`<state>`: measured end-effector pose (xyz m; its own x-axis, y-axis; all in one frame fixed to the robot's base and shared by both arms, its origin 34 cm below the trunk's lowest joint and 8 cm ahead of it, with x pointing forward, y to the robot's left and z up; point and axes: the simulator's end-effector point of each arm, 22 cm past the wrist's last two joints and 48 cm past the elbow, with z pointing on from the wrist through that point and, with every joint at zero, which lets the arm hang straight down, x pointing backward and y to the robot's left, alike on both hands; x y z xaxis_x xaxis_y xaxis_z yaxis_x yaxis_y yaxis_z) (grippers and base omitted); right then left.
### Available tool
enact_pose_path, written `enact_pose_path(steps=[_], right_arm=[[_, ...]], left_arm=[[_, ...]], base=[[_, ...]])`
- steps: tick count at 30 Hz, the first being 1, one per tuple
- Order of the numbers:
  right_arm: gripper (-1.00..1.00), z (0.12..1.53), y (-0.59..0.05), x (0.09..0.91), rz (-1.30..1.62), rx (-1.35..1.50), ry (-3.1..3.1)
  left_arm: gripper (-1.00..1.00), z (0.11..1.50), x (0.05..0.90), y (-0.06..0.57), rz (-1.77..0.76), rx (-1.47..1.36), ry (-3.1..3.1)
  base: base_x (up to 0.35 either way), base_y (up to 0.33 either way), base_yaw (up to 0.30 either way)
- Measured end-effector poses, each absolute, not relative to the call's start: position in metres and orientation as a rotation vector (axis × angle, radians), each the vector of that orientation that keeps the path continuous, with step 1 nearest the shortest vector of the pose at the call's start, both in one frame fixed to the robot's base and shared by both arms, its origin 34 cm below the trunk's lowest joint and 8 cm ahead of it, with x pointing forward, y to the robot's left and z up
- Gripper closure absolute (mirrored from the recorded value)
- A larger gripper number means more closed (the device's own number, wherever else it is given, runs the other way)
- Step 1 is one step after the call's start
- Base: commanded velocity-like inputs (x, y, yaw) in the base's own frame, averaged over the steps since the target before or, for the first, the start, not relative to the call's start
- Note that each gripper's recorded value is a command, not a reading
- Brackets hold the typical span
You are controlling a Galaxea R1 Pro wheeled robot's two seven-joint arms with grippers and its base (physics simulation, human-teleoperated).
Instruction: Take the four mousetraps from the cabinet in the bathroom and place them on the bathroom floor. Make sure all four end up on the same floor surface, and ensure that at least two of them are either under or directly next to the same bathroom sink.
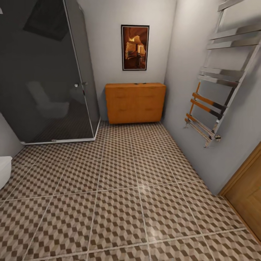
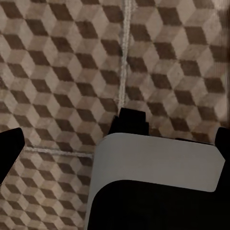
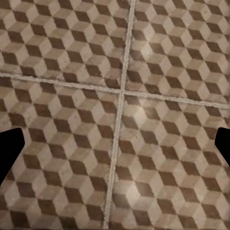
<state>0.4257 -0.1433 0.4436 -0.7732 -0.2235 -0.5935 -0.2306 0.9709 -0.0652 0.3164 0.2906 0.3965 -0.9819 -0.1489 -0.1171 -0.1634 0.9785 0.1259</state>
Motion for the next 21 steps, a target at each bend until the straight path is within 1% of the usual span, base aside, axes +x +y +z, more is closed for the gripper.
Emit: enact_pose_path(steps=[21], right_arm=[[-1.0, 0.4429, -0.1474, 0.4256, 0.007, -0.313, 2.485]], left_arm=[[-1.0, 0.3964, 0.3163, 0.2899, 0.204, -0.239, 3.018]], base=[[0.334, 0.0, -0.001]])
